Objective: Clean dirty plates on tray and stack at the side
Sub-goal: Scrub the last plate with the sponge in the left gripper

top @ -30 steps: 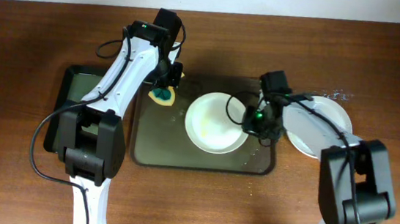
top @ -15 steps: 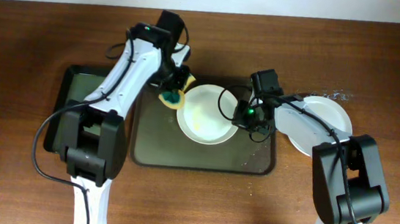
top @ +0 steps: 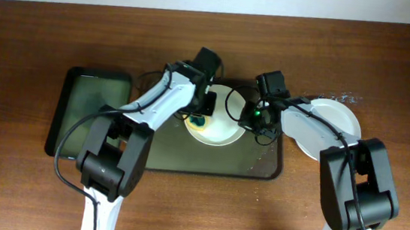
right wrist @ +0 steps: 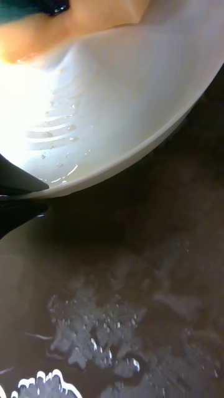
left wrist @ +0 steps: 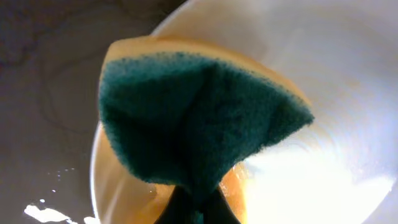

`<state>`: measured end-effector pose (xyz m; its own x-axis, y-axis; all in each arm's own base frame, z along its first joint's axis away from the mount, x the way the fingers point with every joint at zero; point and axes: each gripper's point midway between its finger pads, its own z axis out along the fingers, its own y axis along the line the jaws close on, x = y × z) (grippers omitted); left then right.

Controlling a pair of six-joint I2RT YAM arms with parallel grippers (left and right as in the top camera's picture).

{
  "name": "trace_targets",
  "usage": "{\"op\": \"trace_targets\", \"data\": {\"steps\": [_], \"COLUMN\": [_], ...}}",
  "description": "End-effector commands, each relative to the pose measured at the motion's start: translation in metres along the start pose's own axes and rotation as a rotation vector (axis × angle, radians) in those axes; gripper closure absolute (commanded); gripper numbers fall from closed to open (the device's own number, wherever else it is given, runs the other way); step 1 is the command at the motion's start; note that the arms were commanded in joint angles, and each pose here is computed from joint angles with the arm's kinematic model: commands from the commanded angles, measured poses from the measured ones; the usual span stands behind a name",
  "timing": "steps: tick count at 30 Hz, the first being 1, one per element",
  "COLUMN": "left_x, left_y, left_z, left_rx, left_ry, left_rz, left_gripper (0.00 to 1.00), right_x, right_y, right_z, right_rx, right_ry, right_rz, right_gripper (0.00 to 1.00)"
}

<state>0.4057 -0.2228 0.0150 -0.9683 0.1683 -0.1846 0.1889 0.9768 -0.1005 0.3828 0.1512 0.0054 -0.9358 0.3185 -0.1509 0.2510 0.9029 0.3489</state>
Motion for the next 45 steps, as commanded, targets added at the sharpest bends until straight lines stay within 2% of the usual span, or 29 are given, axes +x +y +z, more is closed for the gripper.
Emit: {"op": "trace_targets", "data": {"steps": [1, 2, 4, 8, 12, 15, 18, 22, 25, 29, 32, 35, 37, 41, 45], "left_x": [0.045, 0.054, 0.064, 0.050, 0.007, -0.034, -0.055, -0.058, -0.036, 0.009, 0.031, 0.050, 0.058, 0.052, 0.013], "left_y": [-0.066, -0.084, -0.099, -0.095, -0.063, -0.023, 0.008, 0.048, 0.053, 0.039, 0.000, -0.050, -0.071, -0.078, -0.040], "left_z": [0.008, 0.002, -0.003, 0.000, 0.008, 0.010, 0.007, 0.001, 0.005, 0.012, 0.010, -0.010, -0.024, -0.024, 0.003], "left_rx": [0.260, 0.355, 0.424, 0.407, 0.268, 0.115, -0.019, -0.221, -0.242, -0.138, 0.133, 0.484, 0.637, 0.649, 0.348], "left_ry": [0.130, 0.155, 0.182, 0.132, 0.003, -0.151, -0.245, -0.282, -0.188, 0.019, 0.137, 0.186, 0.187, 0.156, 0.049], "left_rz": [0.233, 0.284, 0.301, 0.282, 0.108, -0.033, -0.081, -0.116, -0.105, -0.049, 0.111, 0.282, 0.348, 0.368, 0.205], "left_gripper": [1.00, 1.00, 1.00, 1.00, 1.00, 1.00, 1.00, 1.00, 1.00, 1.00, 1.00, 1.00, 1.00, 1.00, 1.00], "right_x": [0.004, 0.004, 0.004, 0.007, 0.014, 0.020, 0.025, 0.031, 0.032, 0.041, 0.042, 0.045, 0.045, 0.045, 0.045], "right_y": [-0.008, -0.008, -0.008, -0.010, -0.014, -0.013, -0.007, -0.002, -0.003, -0.006, 0.002, 0.003, 0.000, 0.000, -0.002], "right_z": [0.006, 0.006, 0.006, 0.005, 0.005, 0.006, 0.007, 0.009, 0.009, 0.006, 0.007, 0.010, 0.011, 0.011, 0.011], "right_rx": [0.038, 0.038, 0.038, 0.048, 0.065, 0.074, 0.073, 0.076, 0.081, 0.061, -0.038, -0.114, -0.114, -0.113, -0.101], "right_ry": [0.008, 0.008, 0.008, 0.020, 0.045, 0.062, 0.068, 0.071, 0.074, 0.135, 0.189, 0.246, 0.251, 0.251, 0.246], "right_rz": [0.013, 0.013, 0.013, 0.016, 0.020, 0.011, -0.008, -0.030, -0.028, 0.025, 0.015, 0.017, 0.004, 0.003, 0.003], "right_gripper": [0.96, 0.96, 0.96, 0.96, 0.96, 0.96, 0.96, 0.96, 0.96, 0.96, 0.96, 0.96, 0.96, 0.96, 0.96]}}
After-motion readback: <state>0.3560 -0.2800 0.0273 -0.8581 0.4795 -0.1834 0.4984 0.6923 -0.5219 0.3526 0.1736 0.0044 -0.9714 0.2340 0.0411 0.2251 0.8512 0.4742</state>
